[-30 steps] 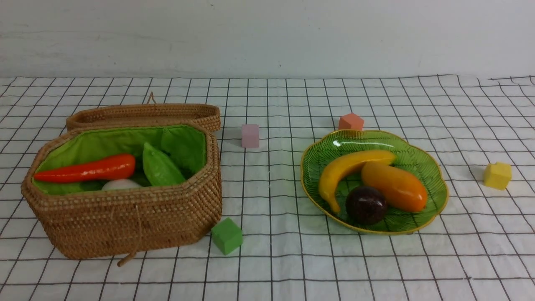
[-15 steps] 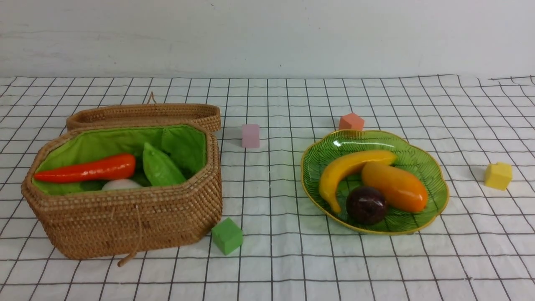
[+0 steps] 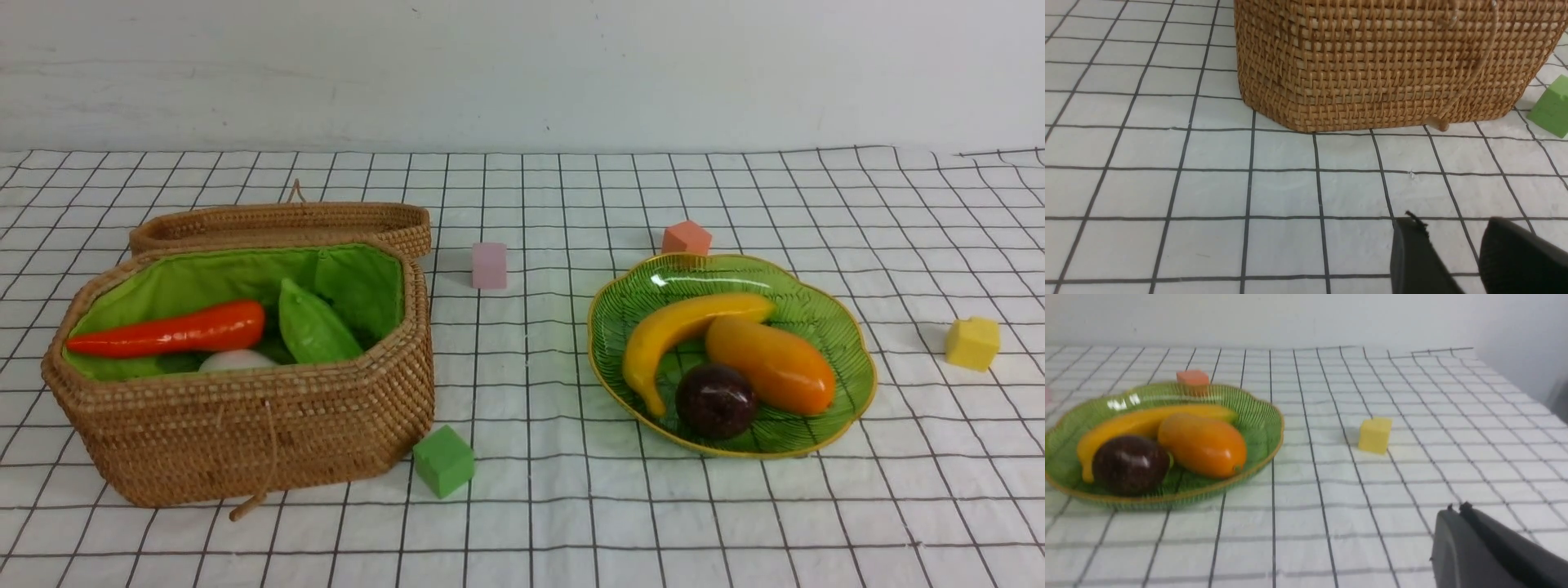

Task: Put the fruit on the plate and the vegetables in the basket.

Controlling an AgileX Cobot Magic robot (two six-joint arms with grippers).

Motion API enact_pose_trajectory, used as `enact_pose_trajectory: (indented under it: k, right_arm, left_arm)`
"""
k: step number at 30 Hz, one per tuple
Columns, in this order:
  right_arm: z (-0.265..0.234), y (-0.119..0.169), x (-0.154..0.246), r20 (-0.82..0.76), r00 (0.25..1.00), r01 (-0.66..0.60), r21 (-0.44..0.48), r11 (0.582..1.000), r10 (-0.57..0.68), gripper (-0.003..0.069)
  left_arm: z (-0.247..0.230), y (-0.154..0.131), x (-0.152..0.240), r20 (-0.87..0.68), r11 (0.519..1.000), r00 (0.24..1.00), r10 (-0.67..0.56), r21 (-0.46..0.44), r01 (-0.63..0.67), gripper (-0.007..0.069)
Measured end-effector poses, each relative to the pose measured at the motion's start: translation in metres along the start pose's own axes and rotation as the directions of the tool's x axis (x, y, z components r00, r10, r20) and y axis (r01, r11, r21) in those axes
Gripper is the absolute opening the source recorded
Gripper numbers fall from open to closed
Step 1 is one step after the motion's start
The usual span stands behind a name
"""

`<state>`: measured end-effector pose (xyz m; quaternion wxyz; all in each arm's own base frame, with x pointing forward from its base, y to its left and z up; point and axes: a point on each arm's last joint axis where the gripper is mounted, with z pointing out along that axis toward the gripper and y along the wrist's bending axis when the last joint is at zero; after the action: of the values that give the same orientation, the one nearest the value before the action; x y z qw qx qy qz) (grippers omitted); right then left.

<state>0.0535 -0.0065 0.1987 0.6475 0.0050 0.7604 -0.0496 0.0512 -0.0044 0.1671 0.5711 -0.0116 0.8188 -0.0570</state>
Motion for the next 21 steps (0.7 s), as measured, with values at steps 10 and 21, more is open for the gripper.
enact_pose_trajectory:
  k: [10, 21]
  right_arm:
    - [0.001, -0.003, 0.026, -0.182, 0.982, 0.058, 0.036, 0.998, -0.05, 0.0015]
    - [0.001, -0.003, 0.026, -0.184, 0.981, 0.064, 0.038, 0.997, -0.056, 0.0027]
  left_arm:
    - [0.0, 0.0, 0.0, 0.0, 1.0, 1.0, 0.0, 0.0, 0.0, 0.0239]
    - [0.0, 0.0, 0.0, 0.0, 1.0, 1.0, 0.0, 0.0, 0.0, 0.0239]
